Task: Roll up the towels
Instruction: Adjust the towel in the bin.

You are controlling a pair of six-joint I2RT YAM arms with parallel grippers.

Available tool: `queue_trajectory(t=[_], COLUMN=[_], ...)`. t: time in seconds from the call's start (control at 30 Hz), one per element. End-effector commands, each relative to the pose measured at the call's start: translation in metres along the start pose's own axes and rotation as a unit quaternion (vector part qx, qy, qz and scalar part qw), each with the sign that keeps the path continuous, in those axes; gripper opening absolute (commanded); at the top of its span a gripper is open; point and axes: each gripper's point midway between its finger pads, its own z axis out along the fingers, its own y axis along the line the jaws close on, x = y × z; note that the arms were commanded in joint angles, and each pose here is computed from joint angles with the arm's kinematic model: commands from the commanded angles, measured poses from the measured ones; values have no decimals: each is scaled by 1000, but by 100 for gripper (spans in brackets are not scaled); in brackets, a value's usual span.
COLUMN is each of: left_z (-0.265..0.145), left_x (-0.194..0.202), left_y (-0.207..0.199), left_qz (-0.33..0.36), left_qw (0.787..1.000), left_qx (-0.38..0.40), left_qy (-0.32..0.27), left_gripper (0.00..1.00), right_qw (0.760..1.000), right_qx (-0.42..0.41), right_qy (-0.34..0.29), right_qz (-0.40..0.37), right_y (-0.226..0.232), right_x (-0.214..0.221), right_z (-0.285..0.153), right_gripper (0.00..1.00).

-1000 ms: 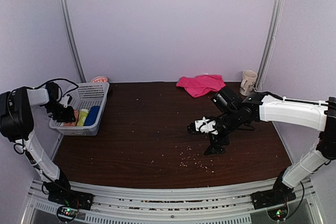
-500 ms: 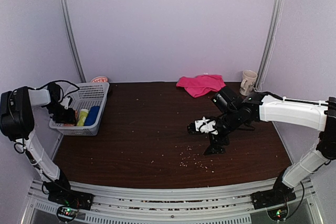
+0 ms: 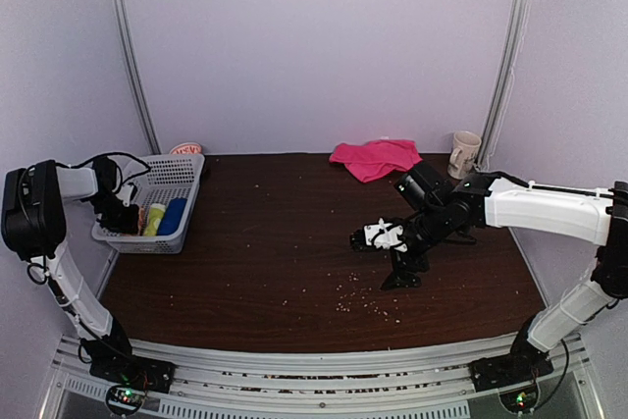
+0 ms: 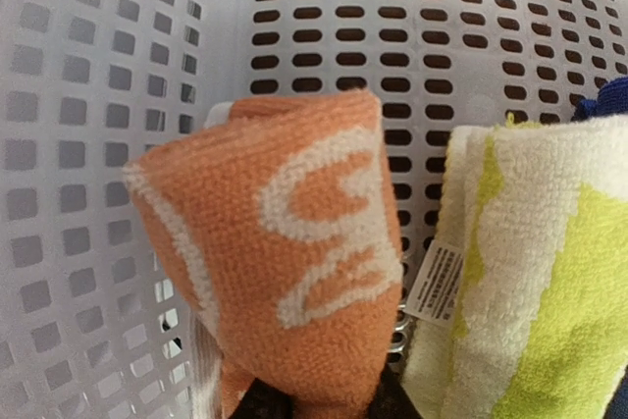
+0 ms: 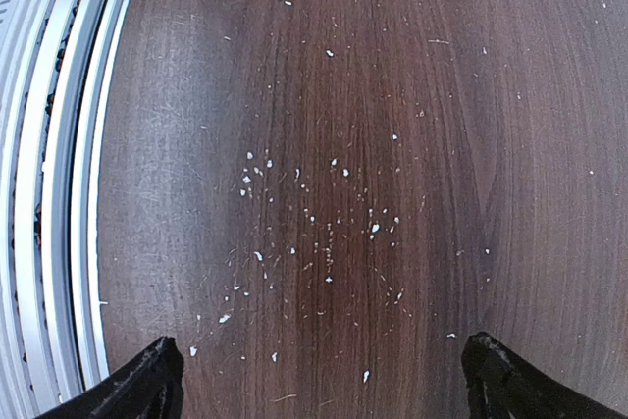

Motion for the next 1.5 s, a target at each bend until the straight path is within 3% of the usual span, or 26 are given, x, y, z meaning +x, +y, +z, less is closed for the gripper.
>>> queue_trajectory(t=[0.0,0.53,0.83,1.2,1.47], left_z=[2,-19,-5,-31,-65], left_x=[5,-7,6,-20,-44], left_y=[-14,-38,-44,-32,-27], left_qz=[3,9,4,-1,-3], left_qw=[1000,995,994,996,994], left_qx=[25,93,110,78,68], left_qy=[9,-23,9,-36,-85], left_gripper=[22,26,29,59,74], right_qw=[1000,1000,1000,1000,1000], right_qx=[11,12,13,16,28], right_qy=[-5,-6,-7,-1,5], right_qz=[-6,-8,-9,-6,0], right_y=[-5,-4,-4,-6,-11], right_x=[-7,-8,-9,-7,-5], right_z=[-3,-4,-4,-2,0], right_gripper=[100,100,100,100,100])
